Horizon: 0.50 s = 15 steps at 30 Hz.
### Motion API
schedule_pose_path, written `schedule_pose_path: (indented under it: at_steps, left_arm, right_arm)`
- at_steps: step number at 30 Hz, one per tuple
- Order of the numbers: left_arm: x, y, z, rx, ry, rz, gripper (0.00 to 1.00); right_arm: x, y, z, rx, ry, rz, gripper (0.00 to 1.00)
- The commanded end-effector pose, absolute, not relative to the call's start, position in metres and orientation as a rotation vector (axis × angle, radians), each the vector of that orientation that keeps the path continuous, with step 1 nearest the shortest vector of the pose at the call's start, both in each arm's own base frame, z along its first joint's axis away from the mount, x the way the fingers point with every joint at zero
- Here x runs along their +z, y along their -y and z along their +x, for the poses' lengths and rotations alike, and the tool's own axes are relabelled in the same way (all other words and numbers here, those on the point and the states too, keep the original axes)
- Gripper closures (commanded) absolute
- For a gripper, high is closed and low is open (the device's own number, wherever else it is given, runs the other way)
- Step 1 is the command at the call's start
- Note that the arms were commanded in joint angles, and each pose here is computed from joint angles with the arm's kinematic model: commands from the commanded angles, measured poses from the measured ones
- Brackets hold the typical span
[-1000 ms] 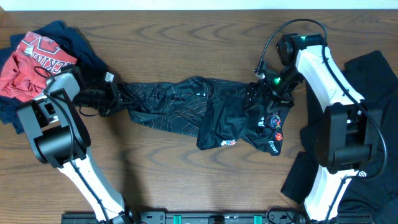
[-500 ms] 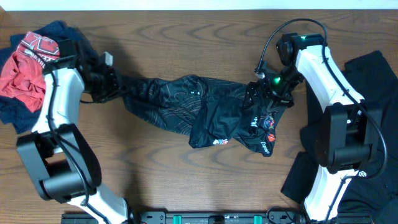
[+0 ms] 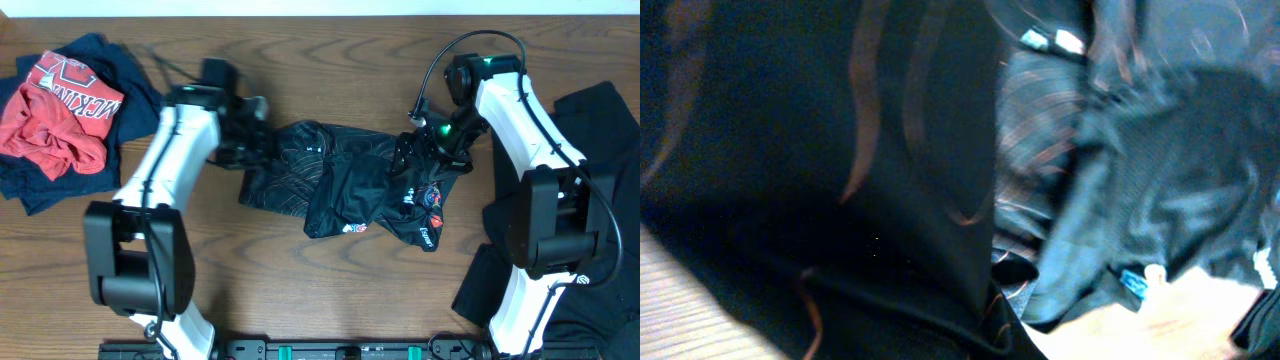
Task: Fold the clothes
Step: 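Fold the jersey's left end rightward over the center with the left gripper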
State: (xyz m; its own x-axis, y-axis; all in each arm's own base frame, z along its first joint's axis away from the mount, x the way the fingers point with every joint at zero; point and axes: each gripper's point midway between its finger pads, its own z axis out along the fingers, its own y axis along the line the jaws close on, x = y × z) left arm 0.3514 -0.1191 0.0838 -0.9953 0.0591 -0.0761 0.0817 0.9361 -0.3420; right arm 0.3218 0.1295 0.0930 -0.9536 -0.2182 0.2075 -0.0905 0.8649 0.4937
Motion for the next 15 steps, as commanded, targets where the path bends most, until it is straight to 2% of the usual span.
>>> schedule_pose_path:
  at_steps: [1, 5, 6, 7, 8, 13, 15]
  left_arm:
    - [0.079, 0.137, 0.342, -0.441, -3.051, 0.210, 0.94]
    - [0.072, 0.160, 0.328, -0.404, -3.077, 0.332, 0.93]
    - [0.070, 0.165, 0.324, -0.399, -3.087, 0.360, 0.90]
    - [0.067, 0.169, 0.321, -0.397, -3.095, 0.378, 0.83]
    - [0.065, 0.173, 0.319, -0.395, -3.102, 0.395, 0.65]
    - [0.048, 0.186, 0.306, -0.378, -3.155, 0.452, 0.40]
    - [0.043, 0.189, 0.304, -0.372, -3.168, 0.455, 0.37]
  right_arm:
    - [0.106, -0.130, 0.327, -0.752, 2.817, 0.265, 0.01]
    - [0.106, -0.129, 0.325, -0.749, 2.813, 0.272, 0.01]
    - [0.106, -0.129, 0.325, -0.749, 2.812, 0.272, 0.01]
    - [0.106, -0.129, 0.325, -0.749, 2.812, 0.272, 0.01]
    - [0.106, -0.129, 0.325, -0.749, 2.812, 0.271, 0.01]
    - [0.106, -0.129, 0.325, -0.749, 2.811, 0.270, 0.01]
    - [0.107, -0.129, 0.324, -0.748, 2.807, 0.268, 0.01]
